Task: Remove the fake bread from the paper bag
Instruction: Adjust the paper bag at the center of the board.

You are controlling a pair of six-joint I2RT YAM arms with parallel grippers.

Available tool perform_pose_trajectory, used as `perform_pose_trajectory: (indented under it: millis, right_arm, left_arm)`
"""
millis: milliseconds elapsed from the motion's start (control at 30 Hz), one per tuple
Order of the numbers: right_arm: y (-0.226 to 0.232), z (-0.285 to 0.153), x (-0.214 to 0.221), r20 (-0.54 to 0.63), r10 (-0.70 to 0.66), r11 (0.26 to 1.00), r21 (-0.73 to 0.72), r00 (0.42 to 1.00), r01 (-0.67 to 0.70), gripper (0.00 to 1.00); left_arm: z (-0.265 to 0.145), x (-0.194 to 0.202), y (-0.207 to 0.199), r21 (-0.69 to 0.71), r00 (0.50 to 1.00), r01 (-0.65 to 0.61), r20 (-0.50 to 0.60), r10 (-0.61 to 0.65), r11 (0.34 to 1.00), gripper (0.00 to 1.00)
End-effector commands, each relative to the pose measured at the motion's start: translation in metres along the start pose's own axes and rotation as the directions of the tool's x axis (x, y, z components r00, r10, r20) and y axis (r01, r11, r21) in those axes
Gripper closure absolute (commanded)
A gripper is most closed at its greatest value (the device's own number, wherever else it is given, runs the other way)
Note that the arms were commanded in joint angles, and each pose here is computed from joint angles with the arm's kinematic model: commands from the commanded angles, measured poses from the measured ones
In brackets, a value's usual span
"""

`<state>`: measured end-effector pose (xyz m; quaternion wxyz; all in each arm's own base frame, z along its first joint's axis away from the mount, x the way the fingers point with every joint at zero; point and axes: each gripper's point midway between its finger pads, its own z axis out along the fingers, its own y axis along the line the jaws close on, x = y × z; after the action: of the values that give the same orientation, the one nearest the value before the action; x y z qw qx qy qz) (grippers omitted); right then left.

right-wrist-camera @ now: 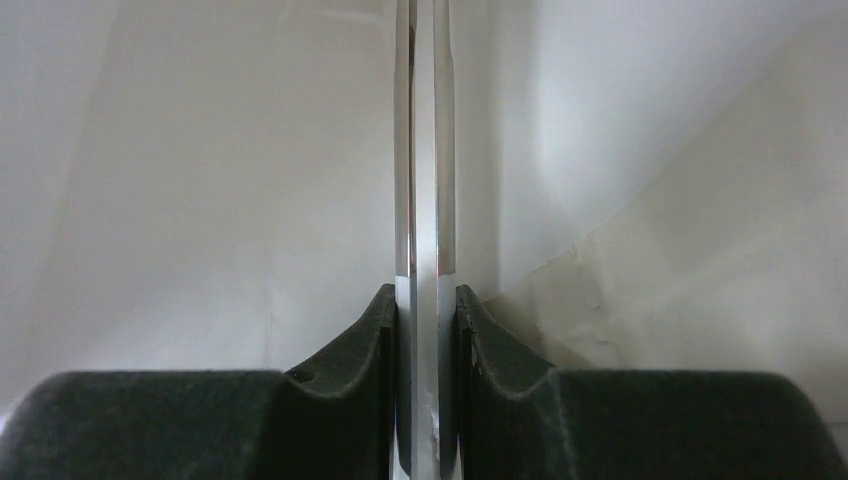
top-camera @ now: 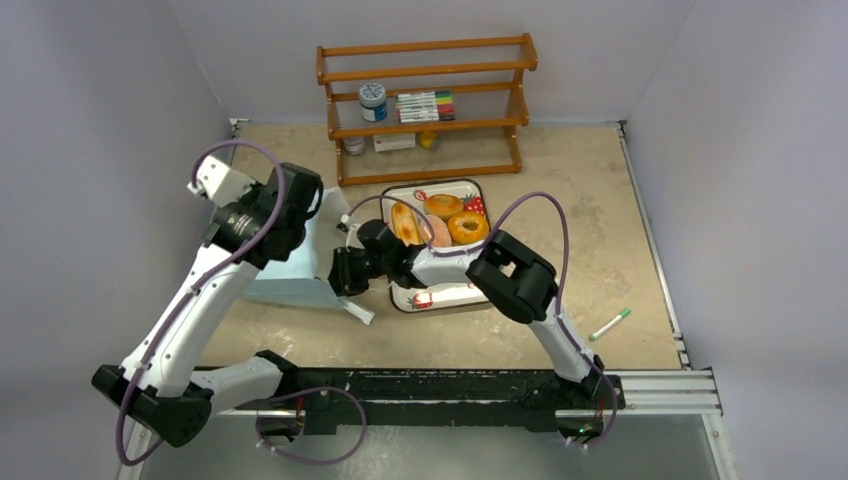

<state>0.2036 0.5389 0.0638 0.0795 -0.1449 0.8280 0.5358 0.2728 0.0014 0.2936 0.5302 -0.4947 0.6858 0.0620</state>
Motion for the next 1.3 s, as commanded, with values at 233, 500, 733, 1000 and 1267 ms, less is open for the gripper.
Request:
perform_pose_trajectory:
  millis: [233,500,733,1000,1267]
  right_arm:
    - [0.044,-0.030,-0.035,0.127,-0.083,0.995,-0.050,0.988,0.090,1.00]
    - [0.069,-0.050,-0.046,0.181,-0.140,0.987,-0.057,0.974,0.152,1.00]
    - [0.060,-0.059,-0.049,0.175,-0.133,0.988,-0.051,0.975,0.144,1.00]
    - [0.056,-0.057,-0.049,0.170,-0.127,0.989,-0.059,0.977,0.138,1.00]
    - [0.058,-0.056,-0.065,0.229,-0.115,0.988,-0.076,0.967,0.136,1.00]
  left_arm:
    - [0.006,0.091,-0.130,0.426,0.916,-0.256,-0.180,0.359,0.868,1.00]
    - [0.002,0.092,-0.141,0.414,0.877,-0.349,-0.172,0.448,0.841,0.85]
    - [0.004,0.034,-0.070,0.114,0.977,-0.181,-0.092,0.191,0.977,0.66]
    - [0.012,0.025,0.027,-0.144,0.950,0.312,0.056,-0.307,0.939,0.60]
    - [0.026,0.035,0.079,-0.247,0.836,0.548,0.174,-0.520,0.799,0.51]
